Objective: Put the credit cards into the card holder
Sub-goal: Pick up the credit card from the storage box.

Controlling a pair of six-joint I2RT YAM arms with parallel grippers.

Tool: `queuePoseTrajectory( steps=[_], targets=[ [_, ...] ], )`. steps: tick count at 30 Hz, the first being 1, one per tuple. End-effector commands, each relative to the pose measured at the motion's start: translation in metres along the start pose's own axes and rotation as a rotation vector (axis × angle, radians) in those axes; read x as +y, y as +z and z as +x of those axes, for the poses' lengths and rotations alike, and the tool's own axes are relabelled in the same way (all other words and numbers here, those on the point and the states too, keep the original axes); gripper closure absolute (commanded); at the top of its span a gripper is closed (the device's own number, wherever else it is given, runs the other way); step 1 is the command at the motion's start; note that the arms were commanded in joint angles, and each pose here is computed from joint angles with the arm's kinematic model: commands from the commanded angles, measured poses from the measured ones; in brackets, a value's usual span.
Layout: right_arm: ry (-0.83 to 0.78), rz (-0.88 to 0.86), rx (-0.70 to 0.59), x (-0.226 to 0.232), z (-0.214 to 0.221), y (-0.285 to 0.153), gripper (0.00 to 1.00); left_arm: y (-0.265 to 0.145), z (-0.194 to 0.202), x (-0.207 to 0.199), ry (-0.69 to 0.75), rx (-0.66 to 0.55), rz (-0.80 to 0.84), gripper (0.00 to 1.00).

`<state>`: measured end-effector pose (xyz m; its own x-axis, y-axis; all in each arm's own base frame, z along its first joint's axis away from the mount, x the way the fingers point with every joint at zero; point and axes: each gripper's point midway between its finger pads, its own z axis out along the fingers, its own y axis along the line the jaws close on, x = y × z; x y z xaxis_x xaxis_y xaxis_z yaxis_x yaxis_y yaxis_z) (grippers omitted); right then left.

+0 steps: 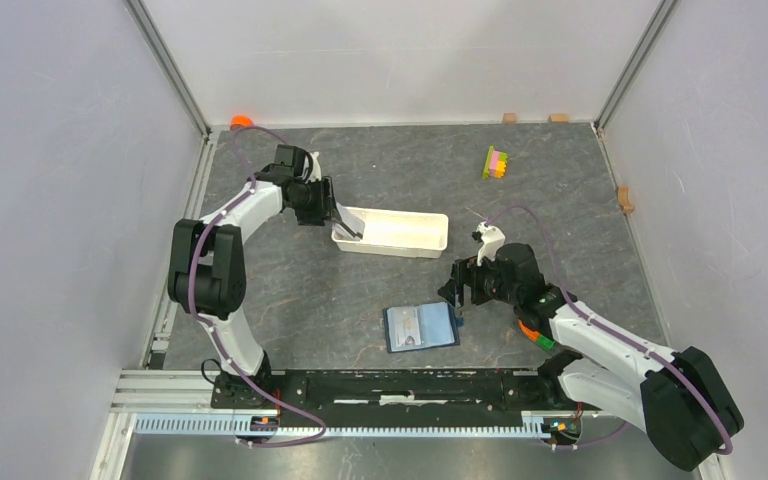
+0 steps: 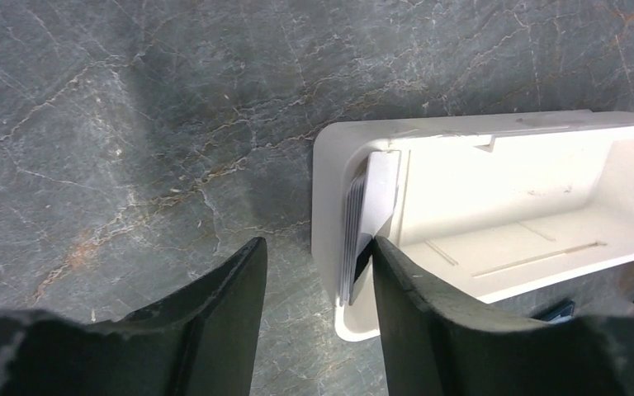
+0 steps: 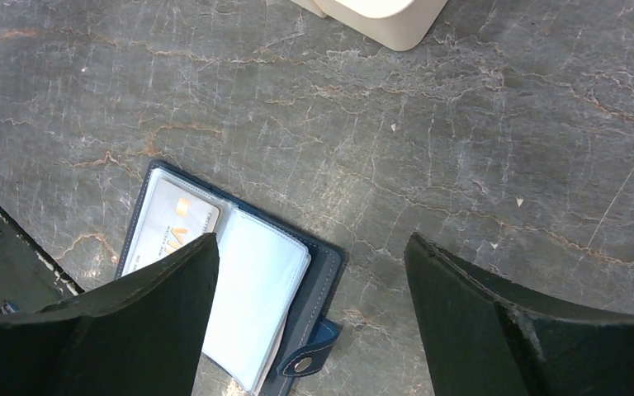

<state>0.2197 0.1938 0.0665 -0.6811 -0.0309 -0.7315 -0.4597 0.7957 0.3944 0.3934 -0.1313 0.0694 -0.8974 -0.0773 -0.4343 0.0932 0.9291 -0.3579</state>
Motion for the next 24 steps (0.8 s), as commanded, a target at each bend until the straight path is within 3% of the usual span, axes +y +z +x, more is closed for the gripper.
queuePoseTrajectory(
  steps=[1, 21, 24],
  targets=[
    [0.002, -0.018, -0.02, 0.003, -0.005, 0.002, 0.13, -0.019, -0.022, -0.007, 0.033, -0.071, 0.015, 0.45],
    [0.011, -0.044, -0.004, 0.007, -0.002, 0.004, 0.14, -0.028, -0.026, -0.009, 0.051, -0.091, 0.015, 0.56],
    [0.01, -0.046, -0.004, 0.007, -0.001, 0.004, 0.14, -0.026, -0.025, -0.014, 0.05, -0.085, 0.049, 0.42]
  ],
)
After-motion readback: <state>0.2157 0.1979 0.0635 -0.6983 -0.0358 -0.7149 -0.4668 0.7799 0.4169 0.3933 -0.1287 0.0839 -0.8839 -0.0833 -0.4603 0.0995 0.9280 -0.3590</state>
